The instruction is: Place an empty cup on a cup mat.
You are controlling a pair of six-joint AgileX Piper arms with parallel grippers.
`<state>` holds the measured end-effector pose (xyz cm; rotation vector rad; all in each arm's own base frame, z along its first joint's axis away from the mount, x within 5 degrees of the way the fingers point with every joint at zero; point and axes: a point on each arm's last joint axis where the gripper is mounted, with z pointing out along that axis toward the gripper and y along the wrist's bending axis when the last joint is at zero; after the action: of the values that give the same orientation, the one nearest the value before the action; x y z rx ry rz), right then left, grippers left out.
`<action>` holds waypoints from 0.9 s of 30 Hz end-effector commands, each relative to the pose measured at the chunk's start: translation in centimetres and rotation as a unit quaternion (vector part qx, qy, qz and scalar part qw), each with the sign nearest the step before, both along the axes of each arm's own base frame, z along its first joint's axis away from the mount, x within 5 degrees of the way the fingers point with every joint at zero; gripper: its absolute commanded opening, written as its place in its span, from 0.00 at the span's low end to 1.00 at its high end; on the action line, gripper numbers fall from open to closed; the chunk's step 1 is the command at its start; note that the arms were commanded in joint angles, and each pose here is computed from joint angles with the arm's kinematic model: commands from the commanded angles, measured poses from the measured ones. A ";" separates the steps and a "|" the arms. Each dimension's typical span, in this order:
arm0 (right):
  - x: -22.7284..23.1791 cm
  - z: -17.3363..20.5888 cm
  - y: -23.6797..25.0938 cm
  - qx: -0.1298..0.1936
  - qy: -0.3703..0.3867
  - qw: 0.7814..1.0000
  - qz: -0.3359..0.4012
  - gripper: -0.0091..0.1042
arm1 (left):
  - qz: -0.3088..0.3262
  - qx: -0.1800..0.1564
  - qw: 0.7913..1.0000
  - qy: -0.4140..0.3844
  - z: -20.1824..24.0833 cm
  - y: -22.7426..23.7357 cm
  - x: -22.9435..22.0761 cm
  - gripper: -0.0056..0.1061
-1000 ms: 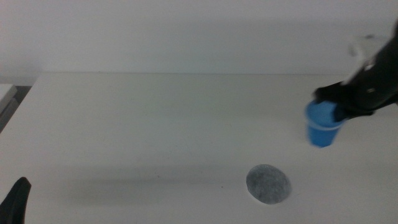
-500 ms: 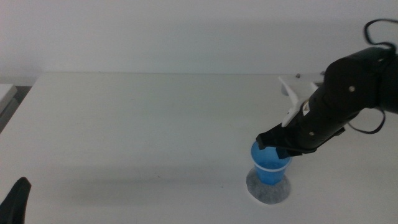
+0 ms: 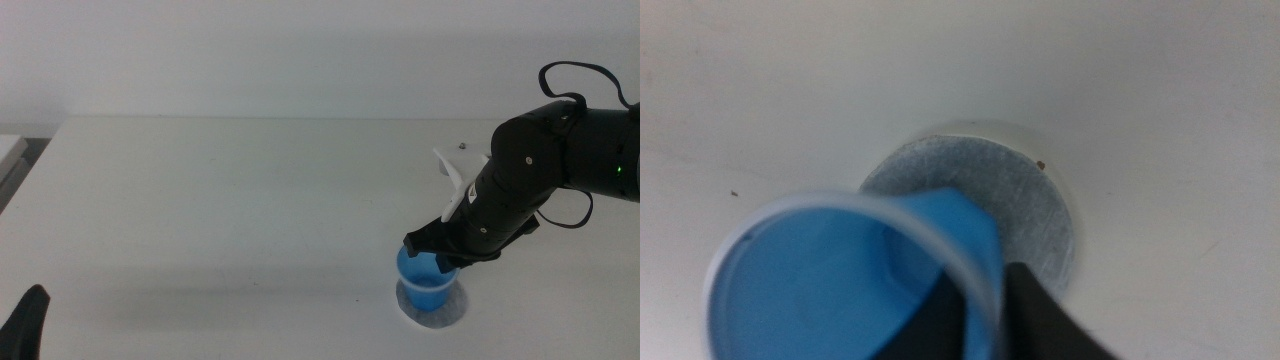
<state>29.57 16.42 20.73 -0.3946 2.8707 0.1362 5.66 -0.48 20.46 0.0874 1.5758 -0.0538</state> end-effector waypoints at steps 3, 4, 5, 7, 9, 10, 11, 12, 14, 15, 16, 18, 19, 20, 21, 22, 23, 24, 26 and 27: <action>-0.1 0.2 -0.1 -0.007 -0.006 1.000 0.005 0.36 | -0.001 -0.005 1.000 -0.004 0.1 0.0 0.0 0.89; -0.1 0.4 -0.2 -0.007 -0.008 1.000 0.006 0.42 | -0.001 -0.005 1.000 -0.004 0.1 0.0 0.0 0.89; -0.1 0.5 -0.2 -0.008 -0.011 1.000 0.007 0.46 | -0.001 -0.005 1.000 -0.004 0.1 0.0 0.0 0.89; -0.3 1.4 -0.4 -0.005 -0.024 1.000 0.009 0.55 | -0.001 -0.005 1.000 -0.004 0.1 0.0 0.0 0.89; -0.8 2.9 -0.7 0.001 -0.041 0.999 0.010 0.61 | -0.001 -0.005 1.000 -0.004 0.1 0.0 0.0 0.89; -1.1 4.0 -0.9 0.003 -0.052 0.999 0.011 0.64 | -0.001 -0.005 1.000 -0.004 0.1 0.0 0.0 0.89; -1.5 4.9 -1.2 0.003 -0.059 0.998 0.012 0.66 | -0.001 -0.005 1.000 -0.004 0.1 0.0 0.0 0.89; -1.9 6.3 -1.5 0.003 -0.074 0.997 0.013 0.68 | -0.001 -0.005 1.000 -0.004 0.1 0.0 0.0 0.89; -2.8 9.0 -2.5 0.000 -0.116 0.993 0.018 0.71 | -0.001 -0.005 1.000 -0.004 0.1 0.0 0.0 0.89; -3.3 10.1 -2.9 0.000 -0.135 0.991 0.018 0.71 | -0.001 -0.005 1.000 -0.004 0.1 0.0 0.0 0.89; -3.9 11.4 -3.4 0.004 -0.157 0.988 0.014 0.71 | -0.001 -0.005 1.000 -0.004 0.1 0.0 0.0 0.89; -5.6 13.8 -4.4 0.024 -0.189 0.982 -0.003 0.72 | -0.001 -0.005 1.000 -0.004 0.1 0.0 0.0 0.89; -6.5 14.9 -5.0 0.032 -0.201 0.979 -0.009 0.72 | -0.001 -0.005 1.000 -0.004 0.1 0.0 0.0 0.89; -7.5 15.8 -5.6 0.037 -0.210 0.977 -0.013 0.72 | -0.001 -0.005 1.000 -0.004 0.1 0.0 0.0 0.89; -8.3 16.5 -6.1 0.039 -0.217 0.975 -0.019 0.72 | -0.001 -0.005 1.000 -0.004 0.1 0.0 0.0 0.89; -9.4 17.2 -6.8 0.048 -0.221 0.974 -0.027 0.72 | -0.001 -0.005 1.000 -0.004 0.1 0.0 0.0 0.89; -10.4 17.9 -7.7 0.061 -0.232 0.970 -0.040 0.72 | -0.001 -0.005 1.000 -0.004 0.1 0.0 0.0 0.89; -11.2 18.2 -8.8 0.060 -0.248 0.966 -0.051 0.72 | -0.001 -0.005 1.000 -0.004 0.1 0.0 0.0 0.89; -13.2 18.5 -11.0 0.063 -0.298 0.949 -0.079 0.73 | -0.001 -0.005 1.000 -0.004 0.1 0.0 0.0 0.89; -14.3 18.2 -12.0 0.066 -0.317 0.942 -0.090 0.74 | -0.001 -0.005 1.000 -0.004 0.1 0.0 0.0 0.89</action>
<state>16.81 5.85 39.01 -0.1557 2.2801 0.1630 5.66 -0.48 20.46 0.0874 1.5758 -0.0538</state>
